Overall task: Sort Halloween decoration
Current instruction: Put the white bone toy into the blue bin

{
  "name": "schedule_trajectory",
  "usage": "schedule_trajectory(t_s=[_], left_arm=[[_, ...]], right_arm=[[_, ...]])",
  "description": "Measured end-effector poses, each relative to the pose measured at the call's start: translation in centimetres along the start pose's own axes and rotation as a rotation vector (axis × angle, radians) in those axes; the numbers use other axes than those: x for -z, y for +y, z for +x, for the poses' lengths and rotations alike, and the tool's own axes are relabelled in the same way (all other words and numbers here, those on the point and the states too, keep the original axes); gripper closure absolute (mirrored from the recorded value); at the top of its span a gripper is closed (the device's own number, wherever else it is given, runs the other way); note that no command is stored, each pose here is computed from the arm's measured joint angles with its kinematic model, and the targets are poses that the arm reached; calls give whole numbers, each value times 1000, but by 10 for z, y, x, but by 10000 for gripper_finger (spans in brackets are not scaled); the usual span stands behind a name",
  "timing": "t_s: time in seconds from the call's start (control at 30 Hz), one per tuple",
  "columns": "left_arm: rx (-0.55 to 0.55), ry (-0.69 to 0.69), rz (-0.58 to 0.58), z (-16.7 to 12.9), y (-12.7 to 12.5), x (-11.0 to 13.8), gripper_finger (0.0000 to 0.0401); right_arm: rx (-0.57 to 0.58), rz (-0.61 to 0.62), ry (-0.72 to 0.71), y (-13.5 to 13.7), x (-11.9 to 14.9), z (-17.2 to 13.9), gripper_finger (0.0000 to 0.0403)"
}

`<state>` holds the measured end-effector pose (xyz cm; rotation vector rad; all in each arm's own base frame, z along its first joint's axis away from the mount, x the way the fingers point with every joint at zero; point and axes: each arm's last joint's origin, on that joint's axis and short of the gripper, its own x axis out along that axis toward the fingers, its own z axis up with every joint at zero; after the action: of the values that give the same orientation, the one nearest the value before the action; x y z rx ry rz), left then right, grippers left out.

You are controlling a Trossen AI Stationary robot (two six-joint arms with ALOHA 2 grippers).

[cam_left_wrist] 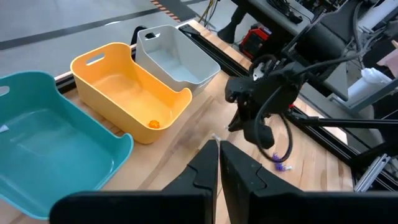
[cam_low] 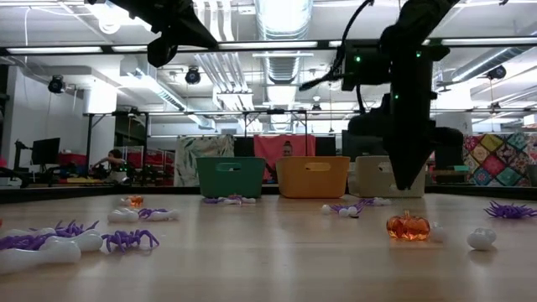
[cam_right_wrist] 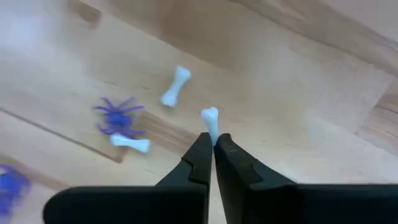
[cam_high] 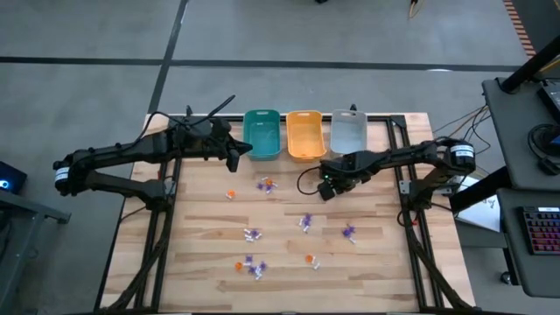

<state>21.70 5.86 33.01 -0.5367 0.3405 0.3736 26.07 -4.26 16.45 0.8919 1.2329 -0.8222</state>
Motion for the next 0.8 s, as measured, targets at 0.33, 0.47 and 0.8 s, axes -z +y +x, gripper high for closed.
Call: schedule_trajectory(t_s=[0.33,0.47,0.8], left_arm=[[1,-3,0,0,0,0,401],[10,-19,0,0,-1,-2,401],[59,-110,-4,-3,-6,-11,401]], right_arm=[[-153,-41,-111,9,-7,-38,394],[-258,-87,-201,21,-19,-52,394],[-466,-190,-418,54,-83,-80,394]])
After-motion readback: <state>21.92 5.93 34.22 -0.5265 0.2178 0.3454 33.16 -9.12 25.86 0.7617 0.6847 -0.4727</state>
